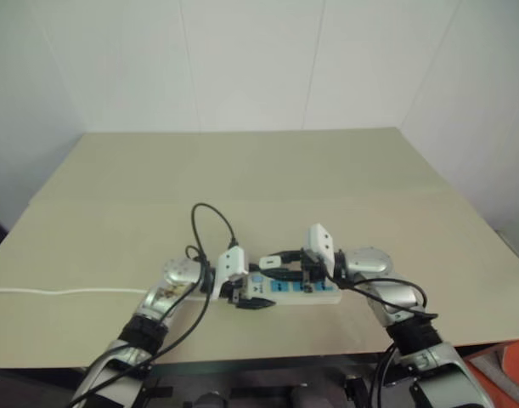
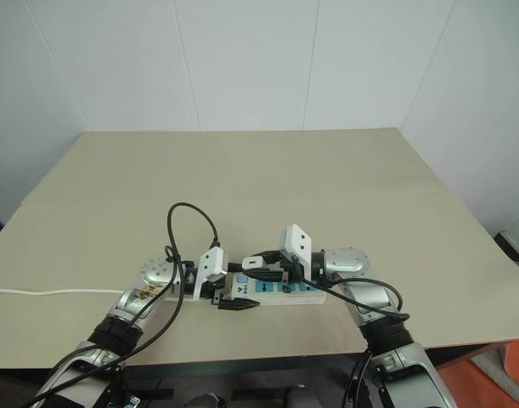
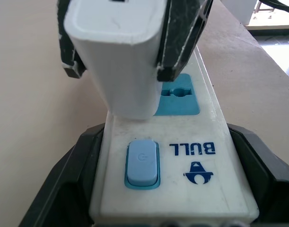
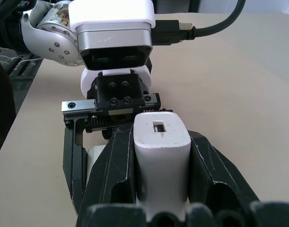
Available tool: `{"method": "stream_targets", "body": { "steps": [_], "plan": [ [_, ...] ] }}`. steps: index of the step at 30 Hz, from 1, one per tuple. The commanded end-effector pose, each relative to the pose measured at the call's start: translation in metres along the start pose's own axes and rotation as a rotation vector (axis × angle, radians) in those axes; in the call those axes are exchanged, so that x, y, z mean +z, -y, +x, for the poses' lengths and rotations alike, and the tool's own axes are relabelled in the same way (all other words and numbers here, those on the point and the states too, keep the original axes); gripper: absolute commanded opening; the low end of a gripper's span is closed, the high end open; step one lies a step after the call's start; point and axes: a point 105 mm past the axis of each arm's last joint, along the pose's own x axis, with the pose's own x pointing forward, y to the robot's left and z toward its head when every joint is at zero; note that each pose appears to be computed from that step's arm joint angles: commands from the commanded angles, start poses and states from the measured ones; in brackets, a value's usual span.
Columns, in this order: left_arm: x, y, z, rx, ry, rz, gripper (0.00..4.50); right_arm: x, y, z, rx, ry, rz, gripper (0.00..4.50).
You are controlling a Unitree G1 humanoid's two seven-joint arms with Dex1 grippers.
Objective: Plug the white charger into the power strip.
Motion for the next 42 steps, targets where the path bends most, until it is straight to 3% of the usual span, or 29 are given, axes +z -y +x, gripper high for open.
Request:
{"method": "stream_targets", "body": {
  "steps": [1,25,42],
  "plan": [
    [-0.007,0.002,-0.011,-0.026,-0.049,0.003,3.31,-0.036,0.009,-0.025,-0.074,-0.131,0.089,1.19],
    [-0.012,0.005,-0.024,-0.009,-0.072,-0.002,3.31,-0.053,0.007,-0.061,-0.1,-0.179,0.16,1.19],
    [-0.012,0.006,-0.021,-0.012,-0.072,-0.007,3.31,-0.019,0.007,-0.023,-0.035,-0.091,0.064,1.19]
  ]
}}
